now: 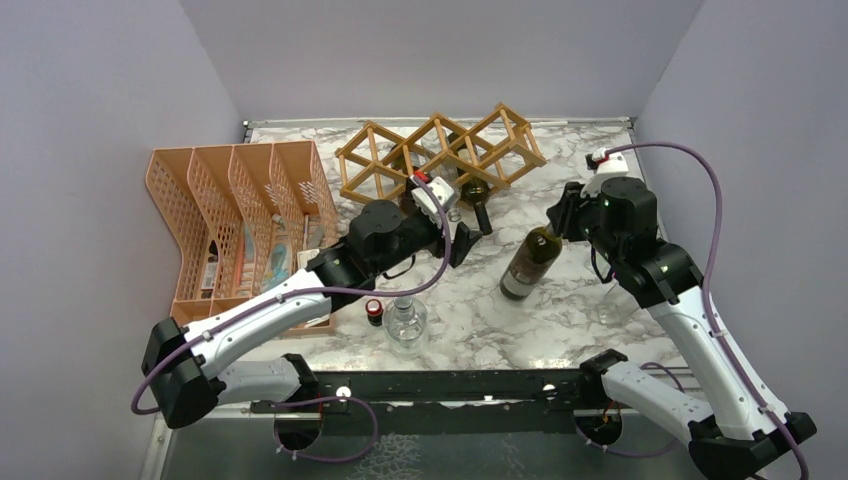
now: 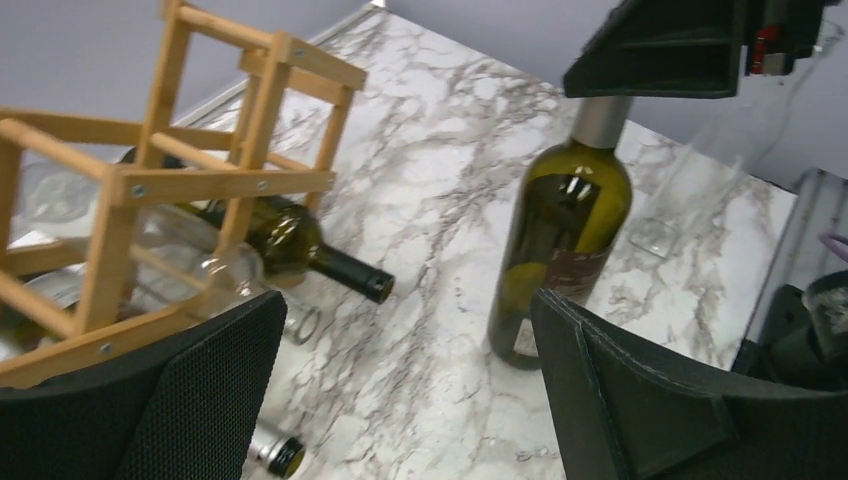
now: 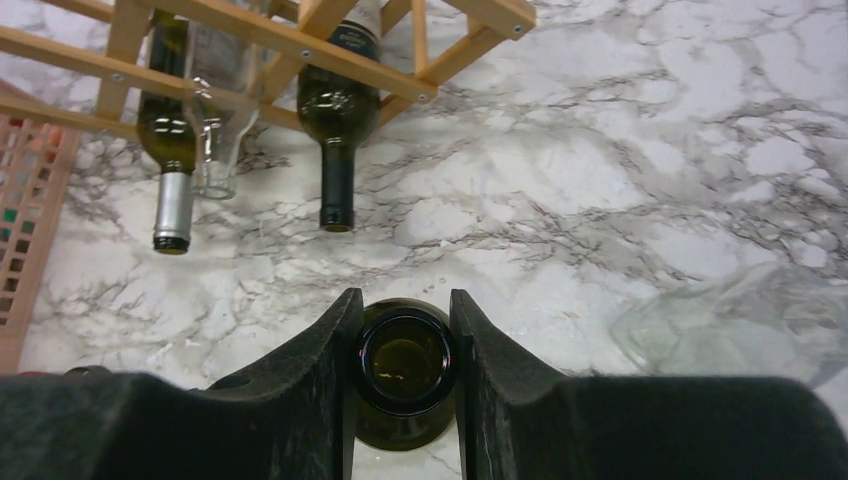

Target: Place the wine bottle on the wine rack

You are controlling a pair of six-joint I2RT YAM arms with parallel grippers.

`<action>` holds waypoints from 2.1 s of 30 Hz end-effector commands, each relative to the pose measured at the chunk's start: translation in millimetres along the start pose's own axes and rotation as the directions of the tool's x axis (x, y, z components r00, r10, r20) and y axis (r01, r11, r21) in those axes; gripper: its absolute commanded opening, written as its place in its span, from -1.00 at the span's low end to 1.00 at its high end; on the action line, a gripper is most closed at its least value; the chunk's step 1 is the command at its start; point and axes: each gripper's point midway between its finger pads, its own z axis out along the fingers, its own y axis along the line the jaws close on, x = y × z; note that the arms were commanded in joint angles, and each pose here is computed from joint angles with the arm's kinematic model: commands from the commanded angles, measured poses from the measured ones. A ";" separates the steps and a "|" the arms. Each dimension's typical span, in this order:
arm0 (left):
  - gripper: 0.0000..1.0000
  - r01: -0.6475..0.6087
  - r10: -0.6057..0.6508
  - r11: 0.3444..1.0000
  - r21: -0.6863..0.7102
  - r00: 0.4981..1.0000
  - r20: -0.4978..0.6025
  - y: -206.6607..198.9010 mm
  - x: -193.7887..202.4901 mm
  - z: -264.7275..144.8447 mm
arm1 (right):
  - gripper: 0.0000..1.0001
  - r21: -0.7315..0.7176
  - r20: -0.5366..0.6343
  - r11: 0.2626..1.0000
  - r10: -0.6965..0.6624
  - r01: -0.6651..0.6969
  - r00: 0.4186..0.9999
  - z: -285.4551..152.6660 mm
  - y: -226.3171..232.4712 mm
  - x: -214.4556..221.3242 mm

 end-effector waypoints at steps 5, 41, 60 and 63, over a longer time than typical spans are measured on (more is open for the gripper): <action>0.98 -0.051 0.034 0.916 0.398 0.998 0.051 -69.3 16.8 21.0 | -0.98 -0.282 0.164 0.959 0.067 -0.019 0.984 -23.5 53.1 -65.9; 0.90 -0.170 0.103 0.865 0.471 0.981 0.166 -80.0 54.5 42.6 | -0.98 -0.661 0.333 0.721 0.034 0.208 0.942 -113.9 119.9 -114.6; -1.00 -0.333 0.218 0.891 0.308 0.910 0.352 -59.0 6.3 38.7 | -0.30 -0.698 0.302 0.687 0.026 0.202 0.953 -125.3 122.6 -100.7; -1.00 -0.392 0.274 0.875 0.284 0.884 0.378 -56.8 2.4 38.5 | 0.07 -0.679 0.285 0.712 0.028 0.181 0.958 -121.4 117.8 -96.7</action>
